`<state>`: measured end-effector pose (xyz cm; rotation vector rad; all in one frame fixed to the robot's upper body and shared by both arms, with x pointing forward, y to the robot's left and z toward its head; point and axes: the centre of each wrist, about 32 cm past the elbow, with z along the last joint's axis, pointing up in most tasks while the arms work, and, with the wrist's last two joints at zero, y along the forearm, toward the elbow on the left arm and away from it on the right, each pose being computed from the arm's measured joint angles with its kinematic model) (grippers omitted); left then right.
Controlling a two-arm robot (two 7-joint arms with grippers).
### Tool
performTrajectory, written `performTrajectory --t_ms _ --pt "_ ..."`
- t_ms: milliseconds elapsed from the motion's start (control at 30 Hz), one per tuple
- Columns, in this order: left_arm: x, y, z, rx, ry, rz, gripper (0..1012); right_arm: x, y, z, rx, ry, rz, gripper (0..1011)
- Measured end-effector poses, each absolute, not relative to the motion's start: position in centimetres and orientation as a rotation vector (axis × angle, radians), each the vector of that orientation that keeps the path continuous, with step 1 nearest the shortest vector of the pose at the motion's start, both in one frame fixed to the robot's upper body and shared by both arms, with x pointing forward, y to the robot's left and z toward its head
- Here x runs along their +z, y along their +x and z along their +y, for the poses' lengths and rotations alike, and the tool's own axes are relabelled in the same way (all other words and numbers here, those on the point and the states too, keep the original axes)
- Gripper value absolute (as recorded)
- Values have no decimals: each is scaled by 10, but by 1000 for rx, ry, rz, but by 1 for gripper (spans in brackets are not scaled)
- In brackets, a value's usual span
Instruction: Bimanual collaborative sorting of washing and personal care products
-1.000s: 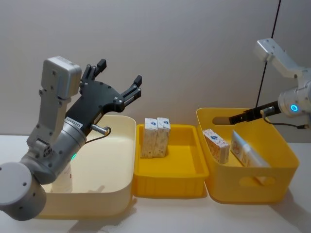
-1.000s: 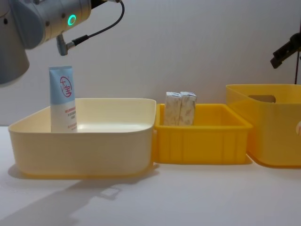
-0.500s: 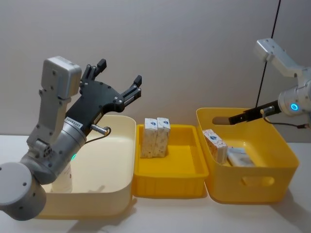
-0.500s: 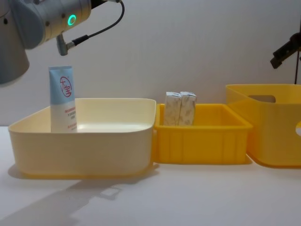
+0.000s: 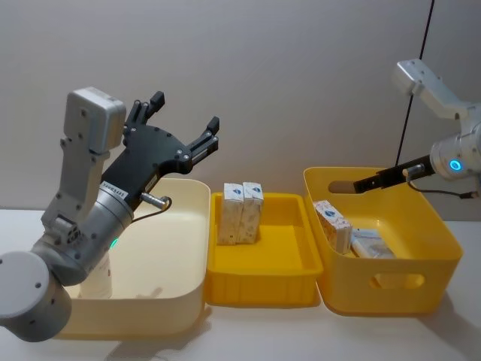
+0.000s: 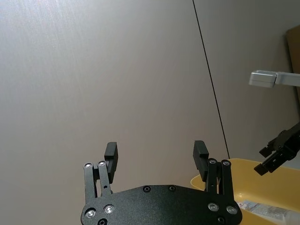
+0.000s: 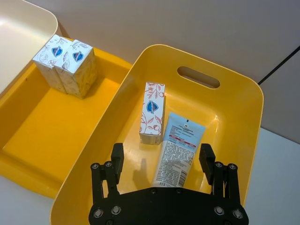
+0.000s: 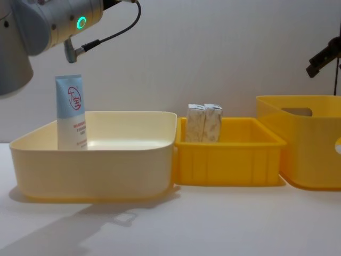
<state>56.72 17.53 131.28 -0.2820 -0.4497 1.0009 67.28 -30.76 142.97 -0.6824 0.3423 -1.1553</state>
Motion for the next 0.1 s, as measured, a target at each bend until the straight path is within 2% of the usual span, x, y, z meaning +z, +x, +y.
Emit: performTrajectory --t_ms 100 --pt "1313 567 175 1001 -282 -450 1002 1430 673 -308 -1155 -683 343 1001"
